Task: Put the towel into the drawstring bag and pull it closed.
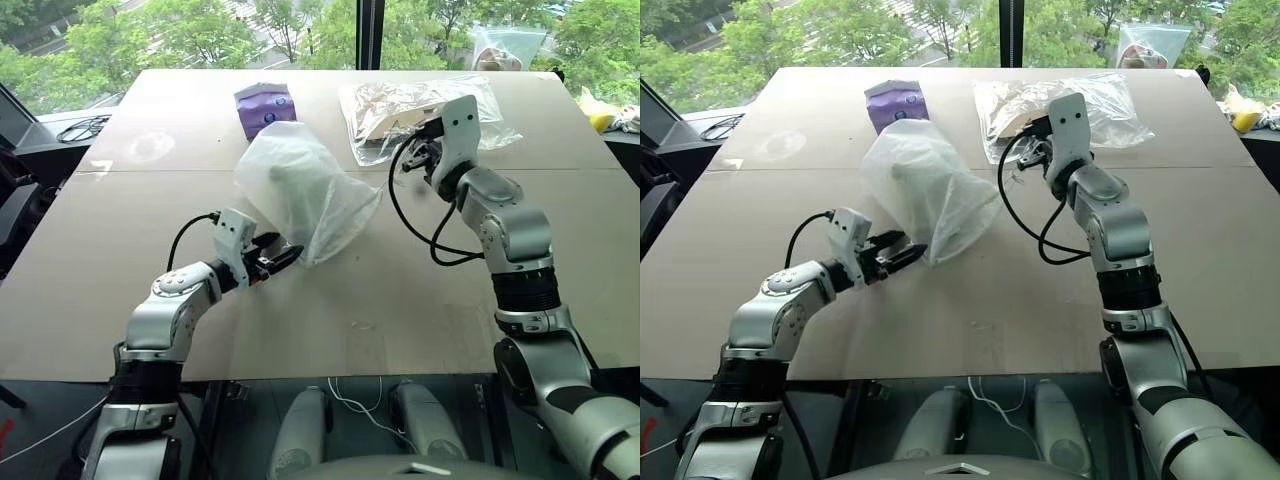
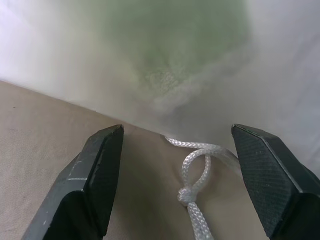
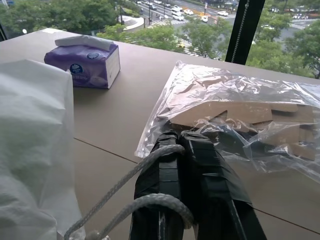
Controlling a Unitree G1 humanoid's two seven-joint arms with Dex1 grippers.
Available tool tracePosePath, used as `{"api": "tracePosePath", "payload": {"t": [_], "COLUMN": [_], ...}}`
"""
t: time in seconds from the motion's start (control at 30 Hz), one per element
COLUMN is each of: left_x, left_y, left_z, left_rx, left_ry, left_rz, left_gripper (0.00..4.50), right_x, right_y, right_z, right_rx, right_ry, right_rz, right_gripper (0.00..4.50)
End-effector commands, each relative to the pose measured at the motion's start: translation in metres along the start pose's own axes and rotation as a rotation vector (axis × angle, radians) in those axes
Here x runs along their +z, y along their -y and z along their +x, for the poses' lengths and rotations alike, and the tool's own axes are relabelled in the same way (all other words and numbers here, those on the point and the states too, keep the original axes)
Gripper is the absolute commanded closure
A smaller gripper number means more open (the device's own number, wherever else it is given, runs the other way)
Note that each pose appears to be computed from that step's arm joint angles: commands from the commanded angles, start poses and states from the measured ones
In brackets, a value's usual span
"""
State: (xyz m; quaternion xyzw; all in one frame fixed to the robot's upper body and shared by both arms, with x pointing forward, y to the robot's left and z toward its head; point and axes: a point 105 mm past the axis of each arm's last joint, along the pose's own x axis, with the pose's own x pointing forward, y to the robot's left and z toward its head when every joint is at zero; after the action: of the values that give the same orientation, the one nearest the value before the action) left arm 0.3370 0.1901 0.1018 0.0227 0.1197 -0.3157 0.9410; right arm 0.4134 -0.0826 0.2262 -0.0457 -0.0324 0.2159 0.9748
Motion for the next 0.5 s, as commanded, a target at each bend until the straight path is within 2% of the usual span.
{"api": "tracePosePath", "payload": {"t": [0.03,0.2,0.43,0.47,0.5], "left_x": [-0.002,-0.01,-0.04,-0.042,-0.044], "left_y": [-0.005,-0.007,0.001,0.001,0.001], "left_z": [-0.009,-0.013,-0.007,-0.007,-0.006], "left_rx": [-0.002,-0.034,-0.037,-0.038,-0.037], "left_ry": [-0.028,-0.088,-0.195,-0.199,-0.201], "left_rz": [0.054,0.018,-0.033,-0.036,-0.046], "left_gripper": [0.96,0.96,0.96,1.46,1.59], "right_x": [0.022,0.022,0.023,0.023,0.023], "right_y": [0.0,0.001,0.002,0.003,0.003], "right_z": [-0.003,-0.004,-0.005,-0.005,-0.005], "right_rx": [-0.005,-0.012,-0.021,-0.022,-0.025], "right_ry": [0.07,0.073,0.079,0.08,0.08], "right_rz": [-0.013,-0.015,-0.013,-0.014,-0.015], "right_gripper": [4.5,4.5,4.5,4.5,4.5]}}
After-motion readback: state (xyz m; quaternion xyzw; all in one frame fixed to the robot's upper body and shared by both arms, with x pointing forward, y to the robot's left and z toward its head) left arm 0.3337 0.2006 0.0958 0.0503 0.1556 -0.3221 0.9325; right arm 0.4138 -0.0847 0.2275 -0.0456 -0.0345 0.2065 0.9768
